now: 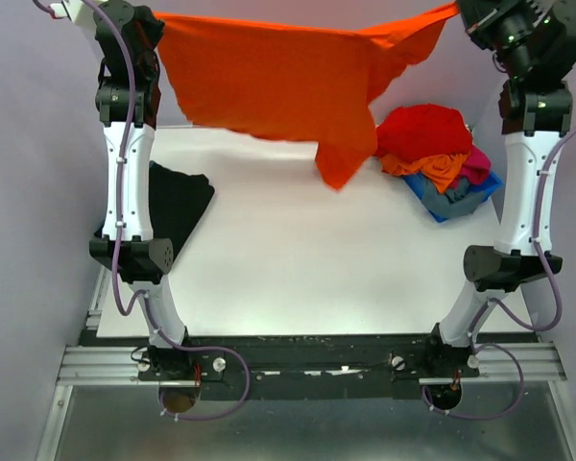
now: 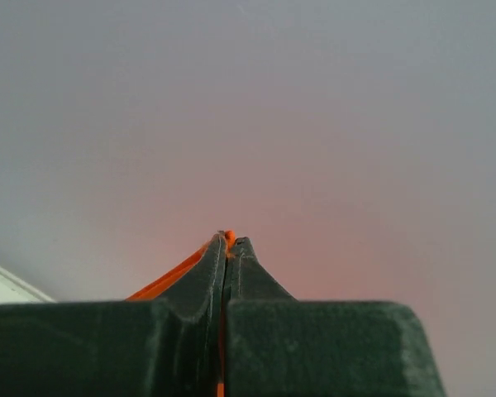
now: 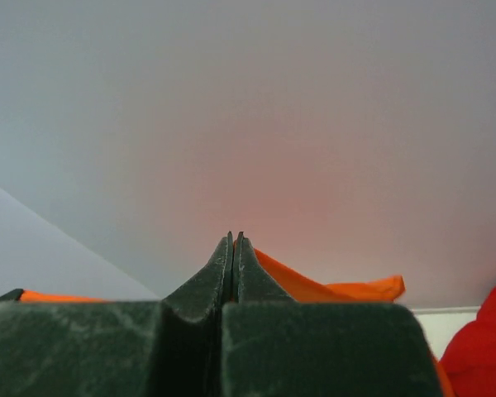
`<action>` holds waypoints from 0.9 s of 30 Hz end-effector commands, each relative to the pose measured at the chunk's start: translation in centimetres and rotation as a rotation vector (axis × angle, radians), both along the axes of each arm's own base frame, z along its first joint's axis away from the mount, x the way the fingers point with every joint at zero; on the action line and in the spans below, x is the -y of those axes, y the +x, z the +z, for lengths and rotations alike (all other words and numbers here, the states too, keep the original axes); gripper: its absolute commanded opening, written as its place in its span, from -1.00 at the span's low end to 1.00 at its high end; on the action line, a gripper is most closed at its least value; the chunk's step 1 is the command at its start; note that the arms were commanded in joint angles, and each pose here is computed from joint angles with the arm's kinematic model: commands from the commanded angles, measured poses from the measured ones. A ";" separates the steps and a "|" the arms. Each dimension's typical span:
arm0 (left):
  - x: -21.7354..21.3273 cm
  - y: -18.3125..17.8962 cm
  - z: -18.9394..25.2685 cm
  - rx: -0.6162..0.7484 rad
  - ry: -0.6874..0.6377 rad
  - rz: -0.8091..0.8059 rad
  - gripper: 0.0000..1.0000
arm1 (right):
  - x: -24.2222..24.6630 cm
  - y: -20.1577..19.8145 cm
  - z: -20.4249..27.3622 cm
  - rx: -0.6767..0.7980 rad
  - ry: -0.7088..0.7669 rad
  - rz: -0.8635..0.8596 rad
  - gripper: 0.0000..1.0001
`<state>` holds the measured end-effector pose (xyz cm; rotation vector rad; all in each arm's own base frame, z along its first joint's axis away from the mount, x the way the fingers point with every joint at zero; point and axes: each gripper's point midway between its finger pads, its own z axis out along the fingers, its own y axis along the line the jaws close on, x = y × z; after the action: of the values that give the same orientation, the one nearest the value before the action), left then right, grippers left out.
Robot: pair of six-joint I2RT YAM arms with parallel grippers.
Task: Fold and stack the t-shirts
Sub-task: Flatten out the tshirt
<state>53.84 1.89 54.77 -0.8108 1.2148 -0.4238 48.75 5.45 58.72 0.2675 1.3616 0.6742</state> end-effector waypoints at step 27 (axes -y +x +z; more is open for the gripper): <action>0.6 -12.6 -30.8 -0.418 -0.159 -0.064 -1.00 | -1.3 -12.6 -30.0 -0.631 0.127 0.268 -0.99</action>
<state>44.94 1.41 26.40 -0.9714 1.6258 -0.3898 40.26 6.66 30.78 0.4483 1.9623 0.9828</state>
